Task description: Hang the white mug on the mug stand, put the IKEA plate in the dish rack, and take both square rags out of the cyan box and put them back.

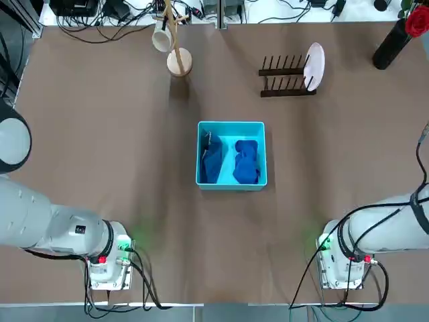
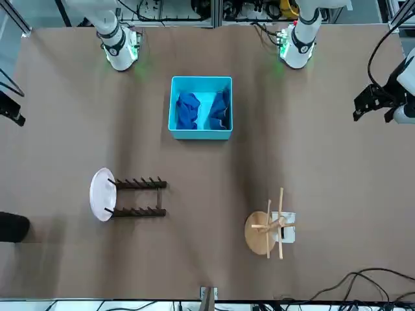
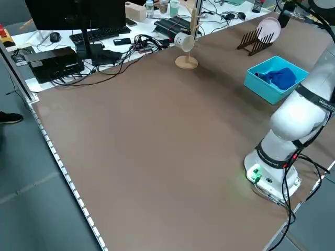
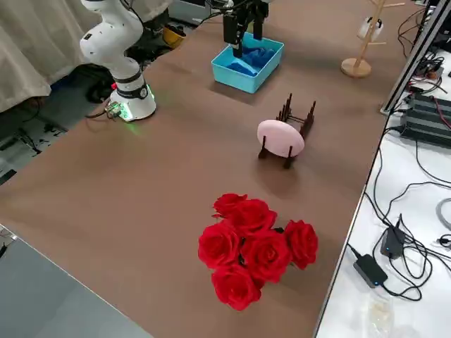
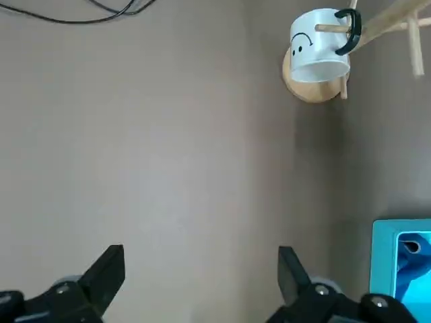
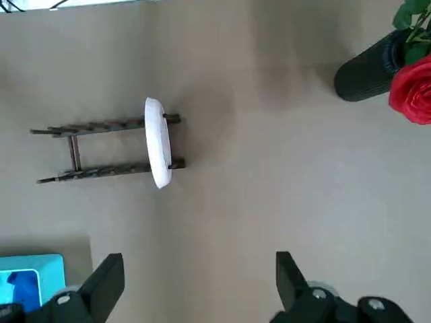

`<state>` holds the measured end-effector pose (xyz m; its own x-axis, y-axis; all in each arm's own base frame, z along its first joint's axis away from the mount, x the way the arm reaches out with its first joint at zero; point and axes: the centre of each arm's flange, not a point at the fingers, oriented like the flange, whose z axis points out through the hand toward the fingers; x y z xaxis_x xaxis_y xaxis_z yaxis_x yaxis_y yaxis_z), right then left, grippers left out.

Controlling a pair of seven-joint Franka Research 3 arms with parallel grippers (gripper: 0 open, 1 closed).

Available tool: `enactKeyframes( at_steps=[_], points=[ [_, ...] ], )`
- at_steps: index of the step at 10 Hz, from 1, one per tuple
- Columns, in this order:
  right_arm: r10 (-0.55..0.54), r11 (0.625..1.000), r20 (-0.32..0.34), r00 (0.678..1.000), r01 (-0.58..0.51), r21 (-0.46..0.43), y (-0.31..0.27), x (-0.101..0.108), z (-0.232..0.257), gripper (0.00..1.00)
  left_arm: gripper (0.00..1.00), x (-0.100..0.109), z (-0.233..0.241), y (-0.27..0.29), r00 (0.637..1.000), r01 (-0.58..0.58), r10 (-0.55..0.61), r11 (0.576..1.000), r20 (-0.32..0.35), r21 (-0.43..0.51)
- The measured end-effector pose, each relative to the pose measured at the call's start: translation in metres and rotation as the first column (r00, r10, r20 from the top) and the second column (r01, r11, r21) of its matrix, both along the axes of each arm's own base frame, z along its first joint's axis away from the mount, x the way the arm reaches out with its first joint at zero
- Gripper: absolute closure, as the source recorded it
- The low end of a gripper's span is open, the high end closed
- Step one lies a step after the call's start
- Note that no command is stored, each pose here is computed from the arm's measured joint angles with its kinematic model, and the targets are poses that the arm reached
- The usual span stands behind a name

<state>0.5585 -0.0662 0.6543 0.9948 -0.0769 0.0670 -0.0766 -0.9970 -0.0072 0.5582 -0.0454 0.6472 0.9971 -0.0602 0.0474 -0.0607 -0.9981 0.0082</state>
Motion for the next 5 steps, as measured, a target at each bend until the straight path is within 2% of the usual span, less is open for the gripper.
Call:
enactKeyframes(
  at_steps=[5],
  points=[
    [0.003, 1.0, -0.003, 1.0, -0.003, 0.0, 0.0017, -0.0002, -0.0001, 0.0, 0.0, -0.0017, -0.0103, -0.0013, 0.999, 0.002, -0.002, 1.0, -0.033, 0.003]
  ],
)
